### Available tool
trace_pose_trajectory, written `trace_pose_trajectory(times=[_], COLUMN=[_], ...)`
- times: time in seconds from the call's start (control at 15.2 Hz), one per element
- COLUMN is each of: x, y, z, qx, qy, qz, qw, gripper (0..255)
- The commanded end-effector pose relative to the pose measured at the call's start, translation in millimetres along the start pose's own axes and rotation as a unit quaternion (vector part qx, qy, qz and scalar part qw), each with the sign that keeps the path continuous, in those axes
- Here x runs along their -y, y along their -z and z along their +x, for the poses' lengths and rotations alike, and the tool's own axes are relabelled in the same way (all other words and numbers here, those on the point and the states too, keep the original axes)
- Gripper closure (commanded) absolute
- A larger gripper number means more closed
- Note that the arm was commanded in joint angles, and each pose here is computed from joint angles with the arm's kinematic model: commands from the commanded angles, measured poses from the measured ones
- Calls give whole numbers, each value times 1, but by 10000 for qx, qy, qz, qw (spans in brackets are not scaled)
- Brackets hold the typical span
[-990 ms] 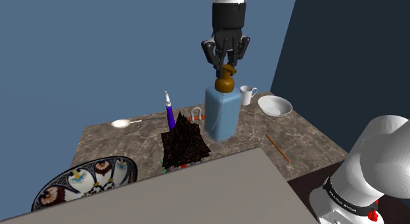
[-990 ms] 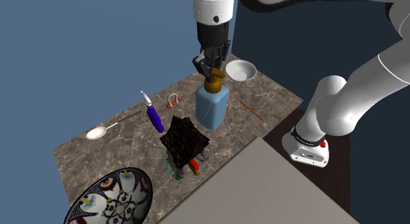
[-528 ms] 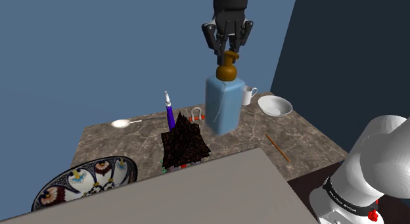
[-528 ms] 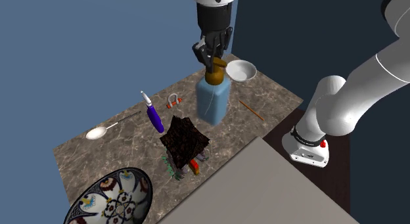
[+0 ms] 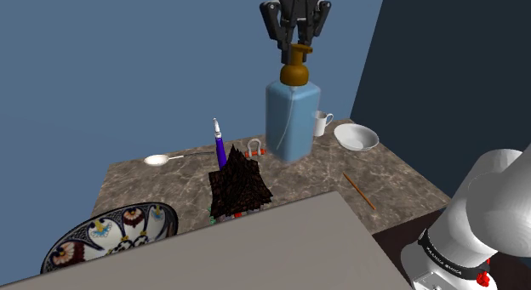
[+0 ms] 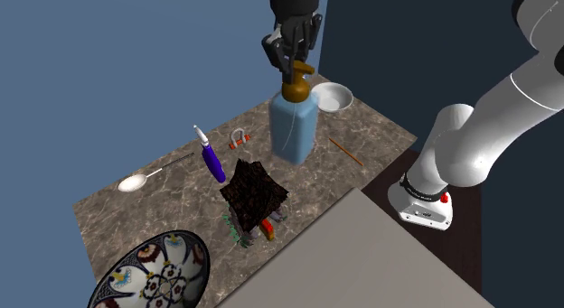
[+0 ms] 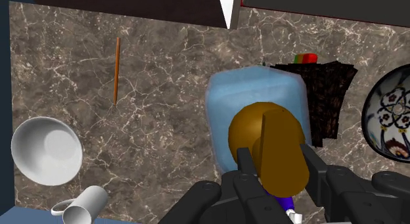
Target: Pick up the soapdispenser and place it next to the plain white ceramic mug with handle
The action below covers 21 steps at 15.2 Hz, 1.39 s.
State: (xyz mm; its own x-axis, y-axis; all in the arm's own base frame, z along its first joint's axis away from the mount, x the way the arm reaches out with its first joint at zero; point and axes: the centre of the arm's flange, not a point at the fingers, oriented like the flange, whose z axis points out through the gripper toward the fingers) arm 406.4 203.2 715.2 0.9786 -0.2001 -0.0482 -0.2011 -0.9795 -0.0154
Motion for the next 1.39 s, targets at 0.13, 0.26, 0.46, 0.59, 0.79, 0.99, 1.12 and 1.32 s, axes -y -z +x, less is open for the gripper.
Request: trace_pose_trajectory(times=[0.13, 0.26, 0.46, 0.59, 0.79, 0.99, 1.12, 1.32], x=[0, 0, -8, -25, -50, -76, -92, -118], y=[22, 33, 39, 32, 21, 10, 3, -7], z=[-1, -2, 7, 26, 55, 83, 103, 131], qx=[-1, -1, -1, -1, -1, -1, -1, -1], qy=[-1, -1, -1, -1, -1, -1, -1, -1], qz=[0, 0, 0, 0, 0, 0, 0, 0], qw=[10000, 10000, 10000, 10000, 10000, 10000, 10000, 10000], gripper=[255, 255, 255, 255, 255, 255, 255, 255])
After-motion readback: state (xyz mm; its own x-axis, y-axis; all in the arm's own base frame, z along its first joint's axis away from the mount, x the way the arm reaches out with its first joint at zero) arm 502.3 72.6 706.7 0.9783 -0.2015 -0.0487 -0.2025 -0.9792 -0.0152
